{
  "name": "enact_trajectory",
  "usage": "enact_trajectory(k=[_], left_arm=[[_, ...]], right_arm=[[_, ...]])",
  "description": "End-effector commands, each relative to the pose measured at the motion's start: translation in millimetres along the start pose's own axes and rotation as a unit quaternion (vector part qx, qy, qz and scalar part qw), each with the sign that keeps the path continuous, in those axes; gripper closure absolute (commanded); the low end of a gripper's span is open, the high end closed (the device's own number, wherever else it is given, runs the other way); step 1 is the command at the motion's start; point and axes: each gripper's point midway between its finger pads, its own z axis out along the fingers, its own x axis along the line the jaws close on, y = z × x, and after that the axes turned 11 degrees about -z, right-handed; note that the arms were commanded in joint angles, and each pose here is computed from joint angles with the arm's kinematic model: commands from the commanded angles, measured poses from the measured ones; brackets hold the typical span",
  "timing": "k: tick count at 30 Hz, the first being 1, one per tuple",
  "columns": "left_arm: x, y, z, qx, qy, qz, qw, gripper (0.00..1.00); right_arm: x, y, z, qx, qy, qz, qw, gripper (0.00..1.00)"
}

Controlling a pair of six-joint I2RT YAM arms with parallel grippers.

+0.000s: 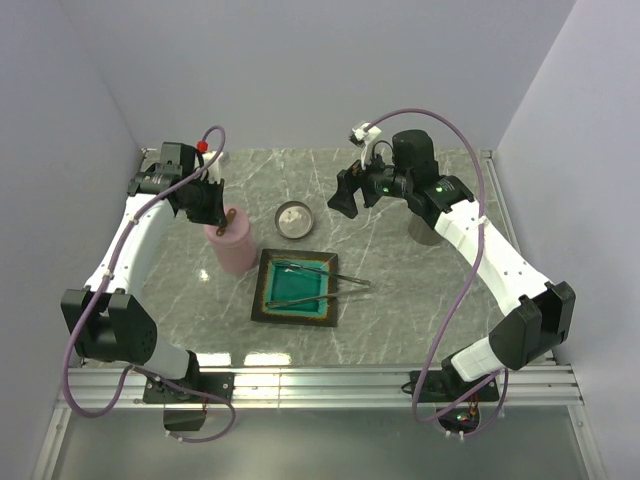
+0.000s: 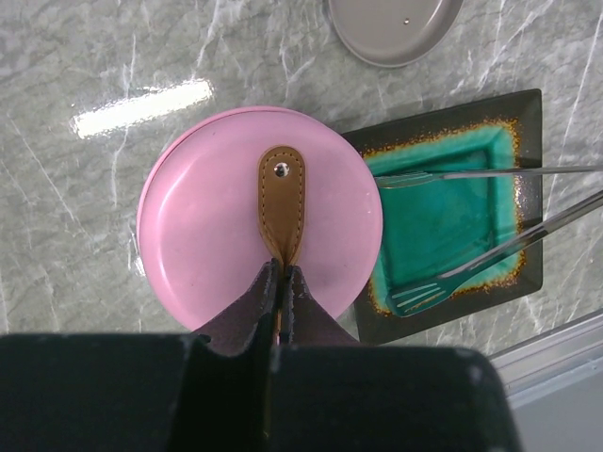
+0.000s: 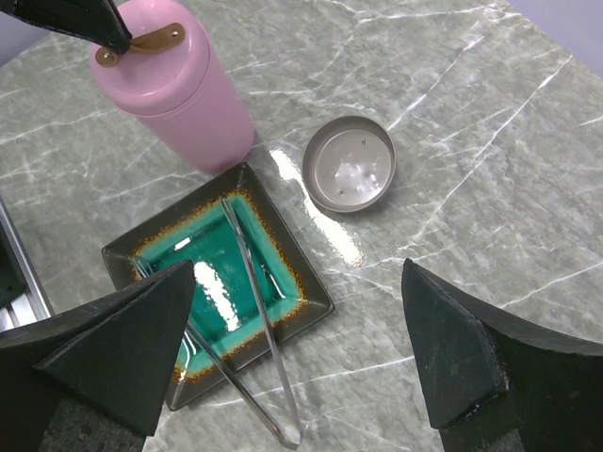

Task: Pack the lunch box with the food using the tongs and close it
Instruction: Put the lid back on the lunch box

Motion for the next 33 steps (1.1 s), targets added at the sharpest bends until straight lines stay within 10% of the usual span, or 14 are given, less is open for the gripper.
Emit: enact_trajectory(k=[1, 33], left_arm=[[0.9, 4.0, 1.8, -0.010, 0.004, 0.010, 1.000, 1.00], [9.8, -27.1, 23.0, 0.043, -0.007, -0.008, 0.999, 0.93]], right_arm=[[-2.1, 19.2, -11.3, -0.030, -0.010, -0.020, 0.999, 0.03], [0.6, 6.4, -11.1, -0.016, 0.000, -0.029, 0.999, 0.03]])
